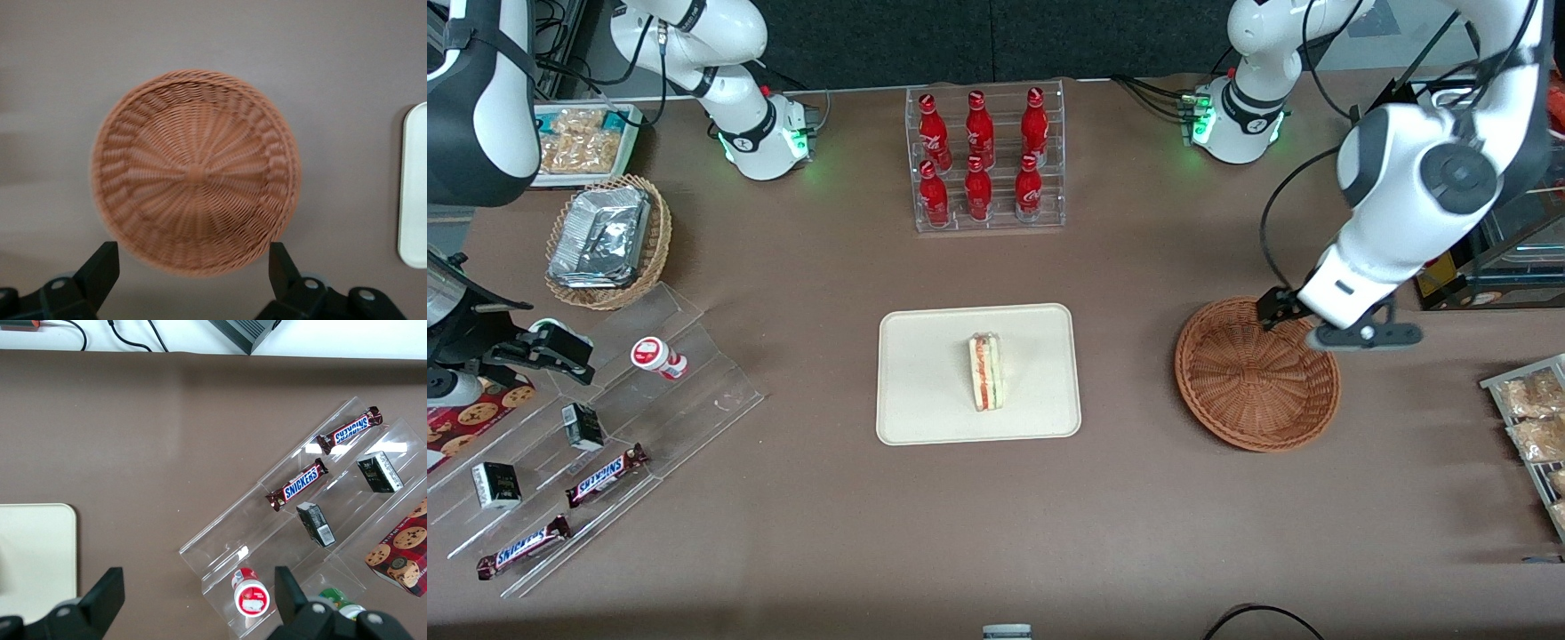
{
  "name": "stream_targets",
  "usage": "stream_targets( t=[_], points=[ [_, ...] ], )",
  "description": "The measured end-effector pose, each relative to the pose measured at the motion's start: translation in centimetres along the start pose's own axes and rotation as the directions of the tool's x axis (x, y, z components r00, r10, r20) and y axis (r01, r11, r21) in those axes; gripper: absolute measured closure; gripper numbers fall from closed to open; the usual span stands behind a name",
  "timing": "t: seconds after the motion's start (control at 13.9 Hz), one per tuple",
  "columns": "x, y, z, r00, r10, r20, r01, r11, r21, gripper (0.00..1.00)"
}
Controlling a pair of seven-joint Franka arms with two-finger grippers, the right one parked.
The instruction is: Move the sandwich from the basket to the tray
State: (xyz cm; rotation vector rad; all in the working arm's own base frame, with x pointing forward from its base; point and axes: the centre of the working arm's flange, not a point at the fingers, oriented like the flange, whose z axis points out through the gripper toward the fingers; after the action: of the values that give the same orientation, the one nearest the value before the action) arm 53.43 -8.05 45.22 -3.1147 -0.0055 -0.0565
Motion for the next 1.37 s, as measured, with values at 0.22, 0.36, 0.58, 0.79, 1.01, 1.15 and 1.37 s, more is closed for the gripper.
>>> stream_targets(
  t=[0.22, 0.36, 0.58, 0.79, 1.01, 1.15, 1.37],
  points=[
    [-1.5, -0.4, -7.4, 1.0, -0.025, 0.007, 0.025, 1.0, 0.002, 0.0],
    [-1.9, -0.4, -12.9, 1.0, -0.022, 0.006, 0.022, 1.0, 0.005, 0.0],
    [-2.1, -0.2, -17.4, 1.0, -0.013, -0.021, 0.013, 1.0, 0.0, 0.0],
    [-1.8, -0.4, -18.1, 0.999, -0.016, -0.032, 0.015, 1.0, -0.006, 0.0],
    [-1.2, -1.1, -17.9, 0.999, -0.021, -0.026, 0.02, 1.0, -0.017, 0.0],
    [-1.0, -0.8, -17.8, 1.0, -0.009, -0.025, 0.008, 1.0, -0.023, 0.0],
    [-1.0, -0.8, -18.4, 0.999, 0.003, -0.034, -0.005, 0.999, -0.049, 0.0]
  ],
)
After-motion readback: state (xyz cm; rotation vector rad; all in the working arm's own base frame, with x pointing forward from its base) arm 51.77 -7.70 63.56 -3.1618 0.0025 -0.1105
